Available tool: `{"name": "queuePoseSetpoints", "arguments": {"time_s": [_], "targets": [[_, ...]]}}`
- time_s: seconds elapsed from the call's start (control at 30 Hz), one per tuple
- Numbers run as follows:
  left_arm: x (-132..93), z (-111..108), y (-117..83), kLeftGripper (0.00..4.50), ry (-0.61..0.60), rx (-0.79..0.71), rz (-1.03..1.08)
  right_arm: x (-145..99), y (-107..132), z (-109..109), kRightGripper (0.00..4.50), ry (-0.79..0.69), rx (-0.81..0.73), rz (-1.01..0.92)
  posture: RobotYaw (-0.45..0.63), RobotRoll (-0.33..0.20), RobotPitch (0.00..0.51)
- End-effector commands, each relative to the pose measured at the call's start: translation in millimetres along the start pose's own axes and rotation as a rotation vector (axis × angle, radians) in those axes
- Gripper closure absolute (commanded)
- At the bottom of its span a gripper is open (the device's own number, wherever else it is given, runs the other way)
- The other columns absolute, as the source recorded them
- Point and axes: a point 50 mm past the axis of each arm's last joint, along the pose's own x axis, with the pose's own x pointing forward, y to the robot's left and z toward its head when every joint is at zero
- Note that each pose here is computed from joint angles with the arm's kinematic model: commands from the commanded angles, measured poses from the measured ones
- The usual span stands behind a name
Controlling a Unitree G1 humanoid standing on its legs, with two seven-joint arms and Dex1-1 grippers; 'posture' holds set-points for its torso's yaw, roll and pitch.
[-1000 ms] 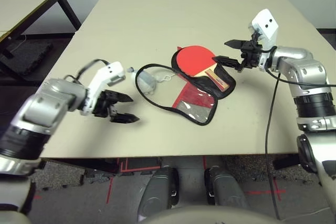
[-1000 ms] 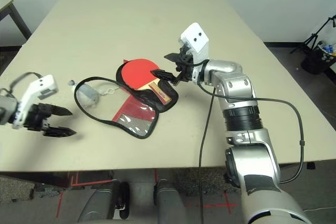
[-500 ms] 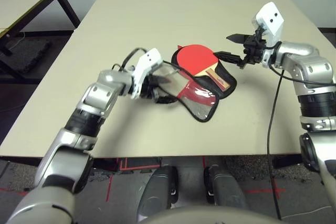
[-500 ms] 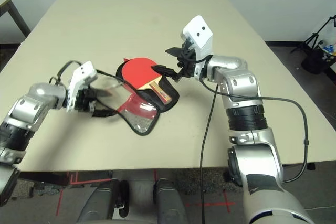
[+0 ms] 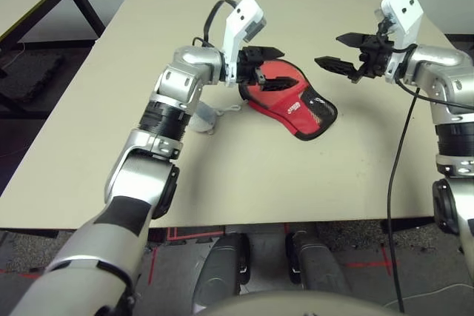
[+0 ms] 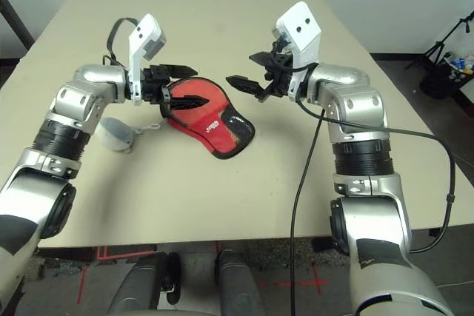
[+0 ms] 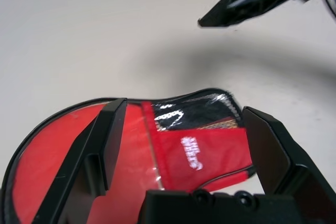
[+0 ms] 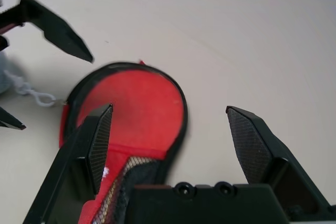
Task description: Store the ping-pong paddle in its case and zip it.
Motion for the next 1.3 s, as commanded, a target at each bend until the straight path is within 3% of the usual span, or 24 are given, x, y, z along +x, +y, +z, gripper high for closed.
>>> {"name": "queuePoseSetpoints", "arguments": {"time_s": [0.03, 0.27, 0.5, 0.83, 1.3], "targets": [[0.1, -2.4, -1.4, 0.0, -0.002, 0.019, 0.002, -4.0, -5.3, -18.7, 0.04, 0.09, 0.162, -0.037, -0.04, 0.0, 0.124], [-6.5, -8.8, -12.9, 0.0, -0.101, -0.05, 0.042, -6.6, -5.0, -64.5, 0.04, 0.265, 0.481, -0.114, -0.03, 0.0, 0.122], [-24.3, -27.5, -28.0, 0.0, -0.126, -0.194, 0.101, -15.9, 4.2, -93.5, 0.04, 0.385, 0.659, -0.121, 0.0, 0.0, 0.122], [-40.6, -41.8, -39.6, 0.0, -0.112, -0.277, 0.19, -17.1, 21.1, -106.6, 0.04, 0.447, 0.825, -0.072, 0.02, 0.0, 0.138], [-34.8, -38.2, -37.8, 0.0, -0.113, -0.268, 0.193, 17.9, 31.6, -113.5, 0.04, 0.336, 0.988, -0.06, 0.02, 0.0, 0.156]]}}
